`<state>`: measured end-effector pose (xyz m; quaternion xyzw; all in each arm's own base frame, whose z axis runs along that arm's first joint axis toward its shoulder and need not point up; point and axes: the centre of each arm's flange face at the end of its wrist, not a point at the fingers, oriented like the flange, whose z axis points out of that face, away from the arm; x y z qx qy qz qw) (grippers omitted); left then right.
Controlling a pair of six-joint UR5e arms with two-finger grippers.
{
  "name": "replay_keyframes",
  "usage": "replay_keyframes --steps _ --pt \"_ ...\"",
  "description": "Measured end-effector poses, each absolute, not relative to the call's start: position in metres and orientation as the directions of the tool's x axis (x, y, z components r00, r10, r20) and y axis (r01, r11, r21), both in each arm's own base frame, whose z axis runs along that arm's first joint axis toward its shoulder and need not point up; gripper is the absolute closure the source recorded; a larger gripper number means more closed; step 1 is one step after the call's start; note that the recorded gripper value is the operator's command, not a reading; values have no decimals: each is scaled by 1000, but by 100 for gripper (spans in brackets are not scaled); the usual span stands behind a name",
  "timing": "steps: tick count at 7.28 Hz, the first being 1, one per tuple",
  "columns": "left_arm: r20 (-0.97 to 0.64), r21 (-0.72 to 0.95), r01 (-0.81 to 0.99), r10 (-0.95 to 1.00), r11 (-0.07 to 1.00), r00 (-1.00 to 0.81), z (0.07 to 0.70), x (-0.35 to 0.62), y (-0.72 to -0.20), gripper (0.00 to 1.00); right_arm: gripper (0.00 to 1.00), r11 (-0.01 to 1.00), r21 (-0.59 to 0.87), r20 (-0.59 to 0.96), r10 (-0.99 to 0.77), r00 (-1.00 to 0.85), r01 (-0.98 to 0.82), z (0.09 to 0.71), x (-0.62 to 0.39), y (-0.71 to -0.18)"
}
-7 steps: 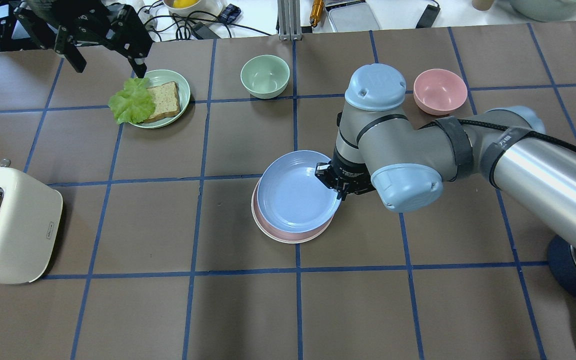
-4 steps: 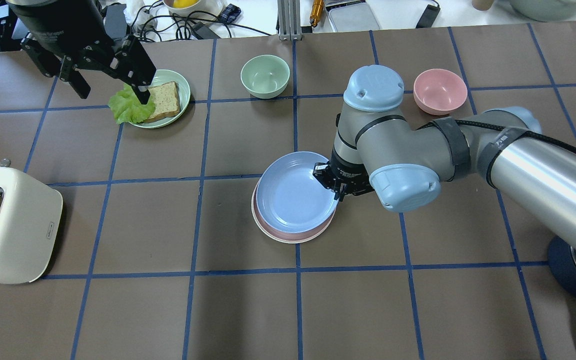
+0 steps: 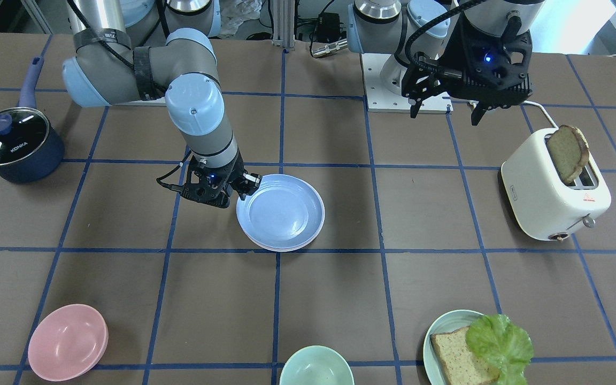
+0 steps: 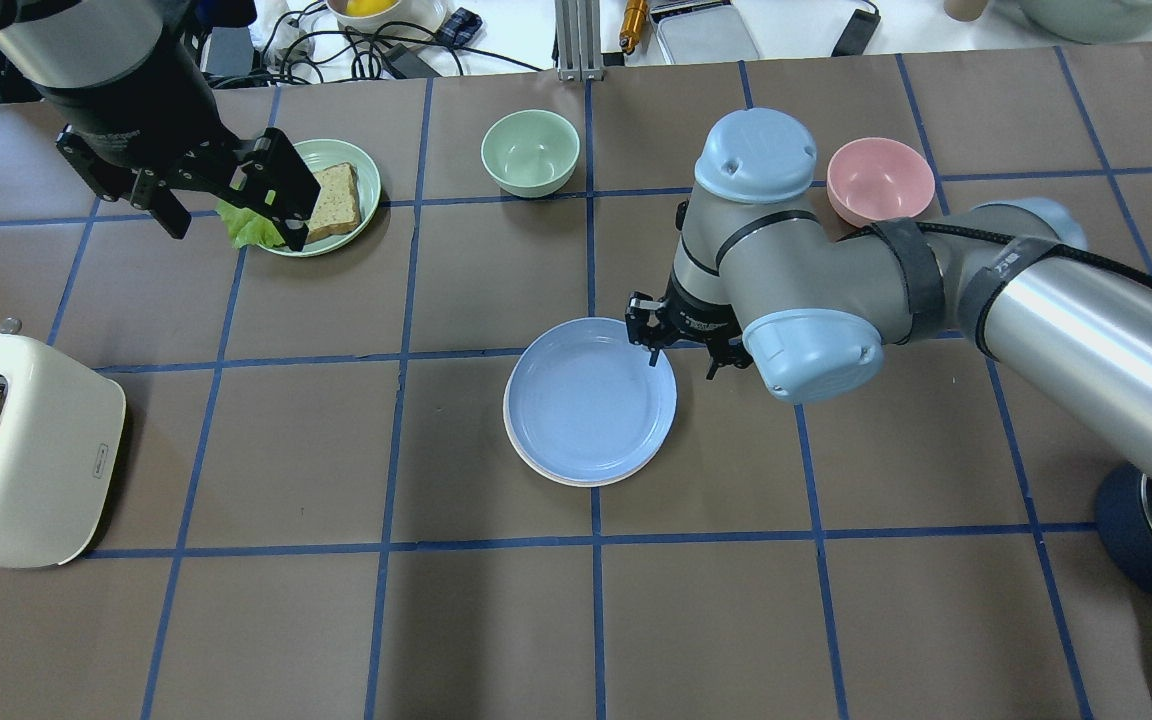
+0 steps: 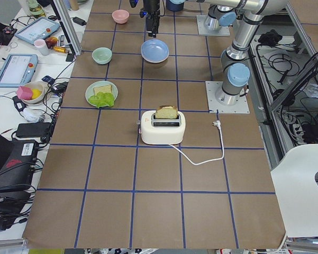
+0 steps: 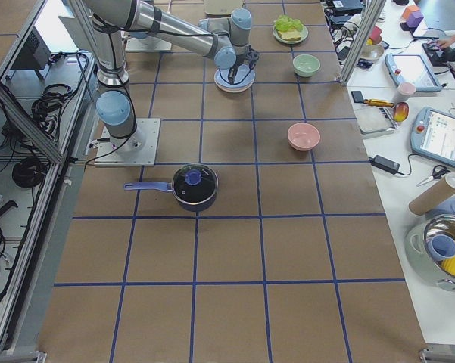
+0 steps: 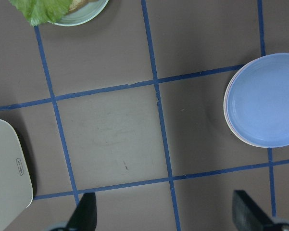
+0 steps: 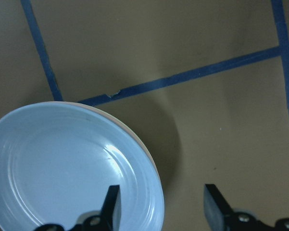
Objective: Stack three plates with pink and blue
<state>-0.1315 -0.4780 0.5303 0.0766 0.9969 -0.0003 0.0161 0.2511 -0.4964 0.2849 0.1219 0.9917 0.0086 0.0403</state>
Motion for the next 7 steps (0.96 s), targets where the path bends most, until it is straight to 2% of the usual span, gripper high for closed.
replay_keyframes --steps 3,5,7 --pt "-34 -13 159 159 987 -987 529 -135 -476 0 0 992 -18 -37 124 -992 124 352 185 -526" --pt "-34 -19 148 147 989 -988 530 -134 -475 0 0 990 -23 -51 136 -989 137 411 136 -509" --pt "-12 -35 85 85 996 -996 532 -134 -477 0 0 990 -67 -55 121 -991 124 472 130 -496"
